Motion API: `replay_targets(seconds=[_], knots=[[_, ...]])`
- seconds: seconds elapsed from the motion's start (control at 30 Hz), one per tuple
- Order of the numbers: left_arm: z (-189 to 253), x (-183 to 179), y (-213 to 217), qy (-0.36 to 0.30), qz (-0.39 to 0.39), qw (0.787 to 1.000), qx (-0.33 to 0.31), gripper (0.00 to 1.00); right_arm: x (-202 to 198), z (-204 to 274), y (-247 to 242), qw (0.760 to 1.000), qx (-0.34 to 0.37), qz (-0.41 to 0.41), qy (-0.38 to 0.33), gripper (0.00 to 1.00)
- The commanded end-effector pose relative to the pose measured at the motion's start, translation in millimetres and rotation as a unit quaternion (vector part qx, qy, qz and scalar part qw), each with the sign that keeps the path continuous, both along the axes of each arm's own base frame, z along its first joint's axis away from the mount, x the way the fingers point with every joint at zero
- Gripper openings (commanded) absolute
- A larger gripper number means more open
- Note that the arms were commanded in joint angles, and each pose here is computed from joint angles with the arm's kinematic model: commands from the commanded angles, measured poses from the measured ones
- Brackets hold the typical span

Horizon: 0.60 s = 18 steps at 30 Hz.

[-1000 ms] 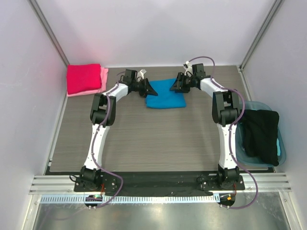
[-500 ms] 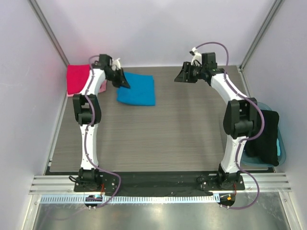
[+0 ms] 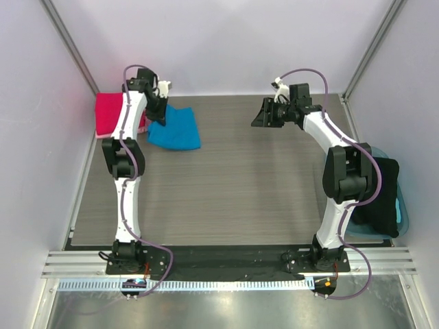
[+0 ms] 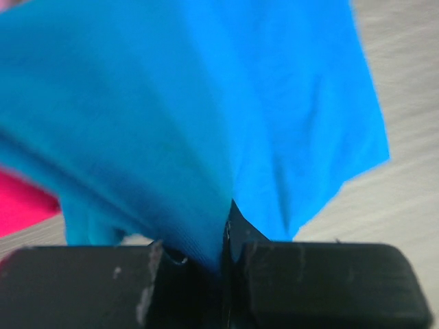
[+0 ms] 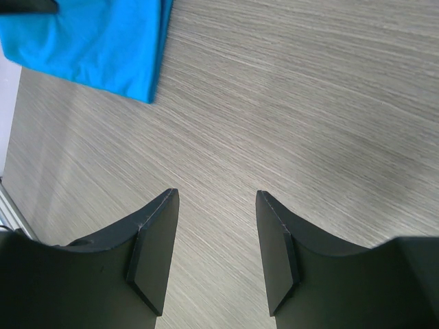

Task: Fold and stack the t-shirts
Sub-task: Neatly place the folded tshirt to the corner

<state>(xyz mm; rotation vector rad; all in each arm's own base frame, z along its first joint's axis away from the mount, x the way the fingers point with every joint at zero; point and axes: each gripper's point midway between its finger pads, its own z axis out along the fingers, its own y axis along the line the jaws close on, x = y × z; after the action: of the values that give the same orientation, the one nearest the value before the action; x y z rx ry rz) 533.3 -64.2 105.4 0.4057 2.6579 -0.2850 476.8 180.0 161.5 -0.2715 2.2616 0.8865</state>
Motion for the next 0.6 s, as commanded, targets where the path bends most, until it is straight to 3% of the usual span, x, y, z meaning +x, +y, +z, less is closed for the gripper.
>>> replay_targets(seconds=[0.0,0.1,0.23,0.57], knots=[[48,35,58,-0.104,0.034,0.99,0.083,0.0,1,25,1,0.999,0.014,0.001,-0.041,0.54],[69,55,100,-0.158,0.063,0.978,0.122,0.0,-3,22,1,0.999,0.017,0.001,-0.035,0.54],[93,77,126,-0.218,0.089,0.961,0.143,0.0,-5,17,2,0.999,0.021,0.0,-0.028,0.54],[123,110,146,-0.297,0.136,0.931,0.163,0.0,-4,18,3,0.999,0.027,-0.005,-0.031,0.54]])
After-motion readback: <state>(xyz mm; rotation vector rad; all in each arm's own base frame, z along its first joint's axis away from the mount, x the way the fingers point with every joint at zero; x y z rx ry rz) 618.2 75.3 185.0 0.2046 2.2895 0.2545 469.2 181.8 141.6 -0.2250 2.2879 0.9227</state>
